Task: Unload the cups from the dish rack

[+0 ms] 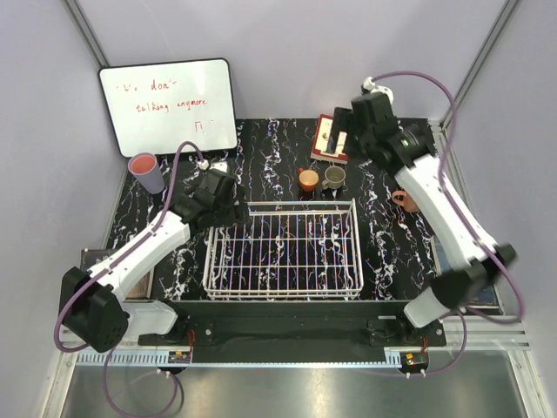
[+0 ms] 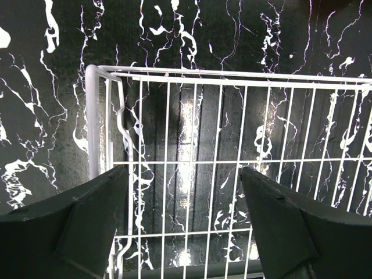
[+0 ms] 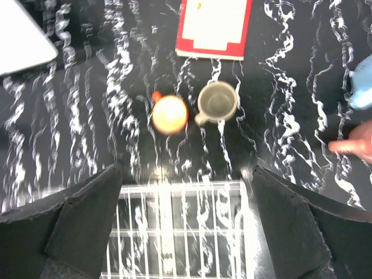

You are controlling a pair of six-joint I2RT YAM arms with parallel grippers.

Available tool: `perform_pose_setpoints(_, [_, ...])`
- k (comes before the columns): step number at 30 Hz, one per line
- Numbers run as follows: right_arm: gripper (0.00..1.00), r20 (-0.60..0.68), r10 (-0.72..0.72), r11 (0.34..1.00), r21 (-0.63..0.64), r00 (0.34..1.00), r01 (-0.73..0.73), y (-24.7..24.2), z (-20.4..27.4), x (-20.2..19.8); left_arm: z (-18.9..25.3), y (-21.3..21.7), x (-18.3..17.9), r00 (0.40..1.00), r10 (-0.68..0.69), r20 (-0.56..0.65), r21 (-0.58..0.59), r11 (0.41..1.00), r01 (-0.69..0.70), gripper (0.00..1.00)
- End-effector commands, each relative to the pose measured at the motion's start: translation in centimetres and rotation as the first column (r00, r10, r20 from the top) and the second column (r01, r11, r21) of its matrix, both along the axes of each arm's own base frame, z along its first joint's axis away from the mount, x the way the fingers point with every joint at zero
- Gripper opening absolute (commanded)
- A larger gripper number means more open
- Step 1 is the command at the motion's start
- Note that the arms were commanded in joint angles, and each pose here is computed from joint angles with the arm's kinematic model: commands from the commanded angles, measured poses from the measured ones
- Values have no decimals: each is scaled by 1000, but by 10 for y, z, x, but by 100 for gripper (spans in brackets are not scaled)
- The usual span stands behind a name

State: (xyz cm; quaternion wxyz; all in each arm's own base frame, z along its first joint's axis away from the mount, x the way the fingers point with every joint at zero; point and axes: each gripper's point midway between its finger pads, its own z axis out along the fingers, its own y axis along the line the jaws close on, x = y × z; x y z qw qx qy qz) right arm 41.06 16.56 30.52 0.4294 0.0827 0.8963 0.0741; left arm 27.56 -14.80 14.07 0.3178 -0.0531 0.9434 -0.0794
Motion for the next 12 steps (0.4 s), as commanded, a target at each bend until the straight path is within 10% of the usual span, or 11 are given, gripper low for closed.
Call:
perform_pose_setpoints(1, [100,111,10,998,-65,994,-2,-21,-6,-41,19,6,6,997,-16,75,16,1000,14,86])
perform_pose_setpoints(12, [100,267,16,1000,1,963,-17,-81,7,-153,22,8,1,995,-34,96,26,999,31,84])
